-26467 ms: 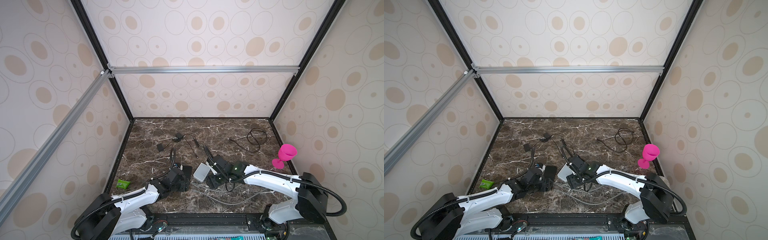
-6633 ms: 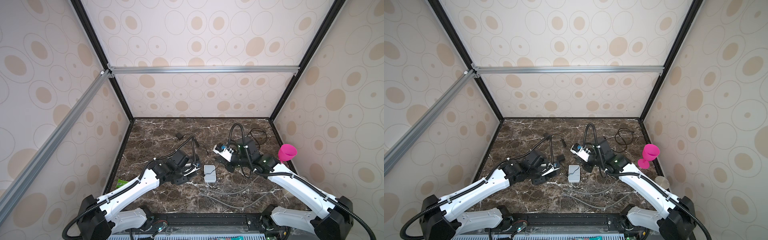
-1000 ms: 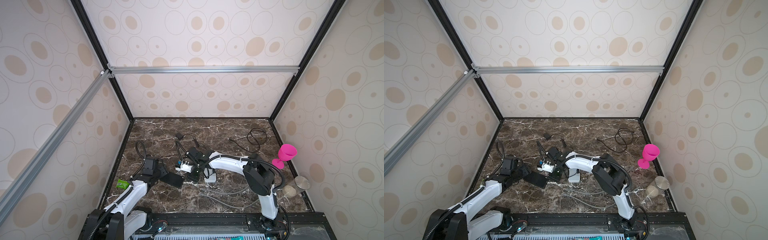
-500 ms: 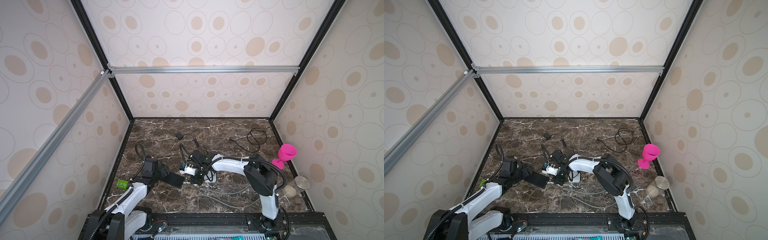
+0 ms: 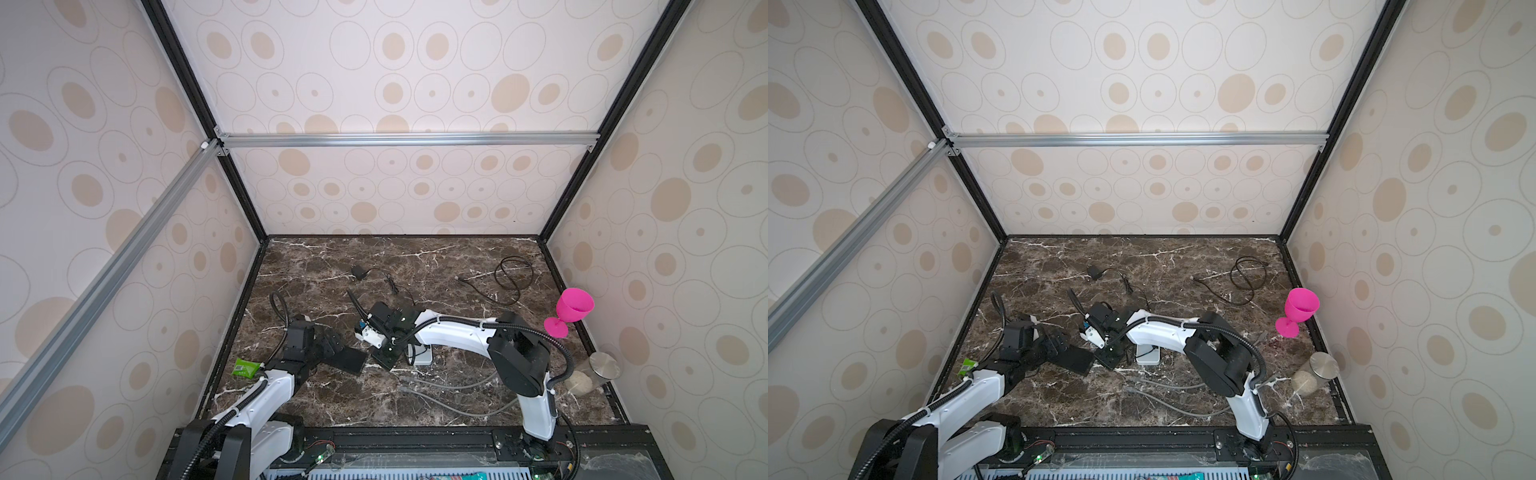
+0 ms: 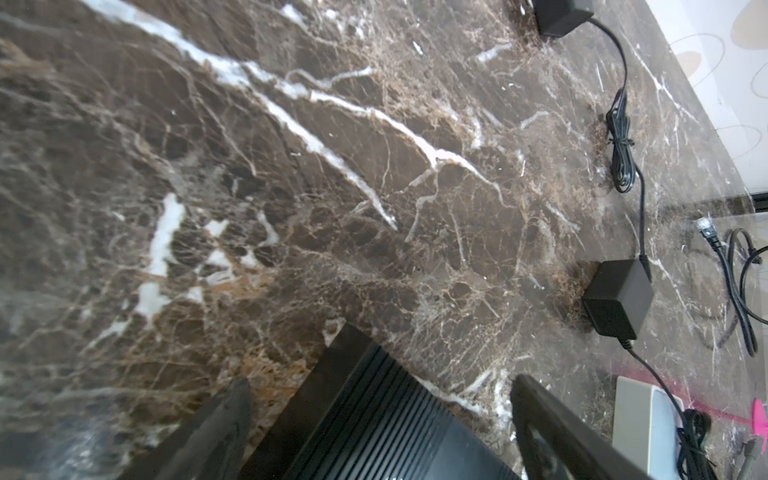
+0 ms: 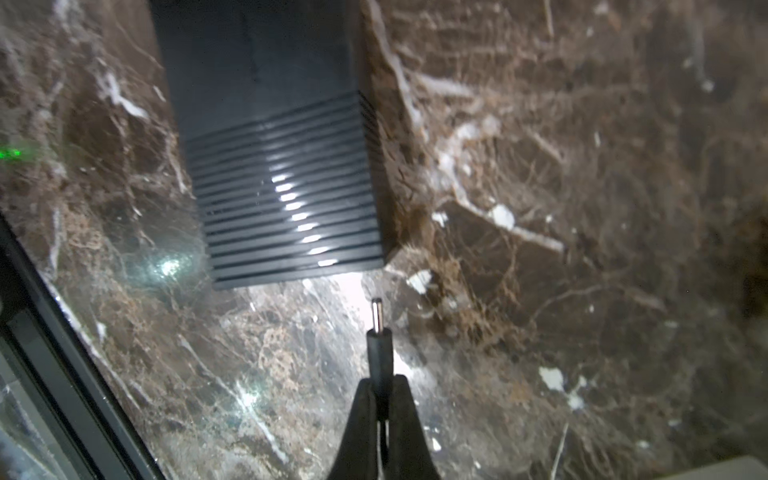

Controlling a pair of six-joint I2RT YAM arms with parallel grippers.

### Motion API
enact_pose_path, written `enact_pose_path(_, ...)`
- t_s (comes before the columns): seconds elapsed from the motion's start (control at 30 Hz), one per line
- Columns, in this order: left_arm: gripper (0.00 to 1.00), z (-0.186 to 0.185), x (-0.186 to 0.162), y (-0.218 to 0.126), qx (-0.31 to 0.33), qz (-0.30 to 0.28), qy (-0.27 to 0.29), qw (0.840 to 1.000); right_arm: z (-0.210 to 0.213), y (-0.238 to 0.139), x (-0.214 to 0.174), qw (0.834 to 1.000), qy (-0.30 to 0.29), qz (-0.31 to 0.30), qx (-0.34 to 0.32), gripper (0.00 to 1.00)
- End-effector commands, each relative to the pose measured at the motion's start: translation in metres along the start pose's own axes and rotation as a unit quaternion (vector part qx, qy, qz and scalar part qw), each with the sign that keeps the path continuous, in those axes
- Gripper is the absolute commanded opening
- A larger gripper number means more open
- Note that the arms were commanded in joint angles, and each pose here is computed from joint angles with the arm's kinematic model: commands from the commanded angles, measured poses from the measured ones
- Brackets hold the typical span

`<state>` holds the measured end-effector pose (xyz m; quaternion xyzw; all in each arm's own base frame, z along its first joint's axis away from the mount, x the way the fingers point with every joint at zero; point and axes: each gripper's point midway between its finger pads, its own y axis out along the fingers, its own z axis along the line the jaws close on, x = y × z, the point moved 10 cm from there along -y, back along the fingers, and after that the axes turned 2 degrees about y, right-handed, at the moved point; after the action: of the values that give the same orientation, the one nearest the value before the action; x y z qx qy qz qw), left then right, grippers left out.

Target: Insert the plug into the switch port

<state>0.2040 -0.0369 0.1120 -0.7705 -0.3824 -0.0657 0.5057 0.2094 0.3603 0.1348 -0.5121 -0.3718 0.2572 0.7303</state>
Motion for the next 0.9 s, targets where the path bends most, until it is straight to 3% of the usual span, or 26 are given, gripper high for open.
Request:
enact_pose_path(0.0, 0.97, 0.005, -0.004, -0.001, 0.002, 0.005, -0.006, 1.0, 0.005, -0.006, -0.016, 0.998, 0.062, 0.018, -0.017, 0.0)
enact_pose_path(0.43, 0.97, 0.005, -0.009, -0.014, -0.05, -0.024, -0.009, 0.998, 0.03, 0.001, -0.009, 0.998, 0.059, -0.013, -0.014, 0.0)
enact_pose_path(0.87, 0.96, 0.008, -0.017, -0.001, -0.078, 0.015, -0.008, 0.997, 0.026, 0.014, -0.003, 0.997, 0.07, -0.001, -0.034, 0.0)
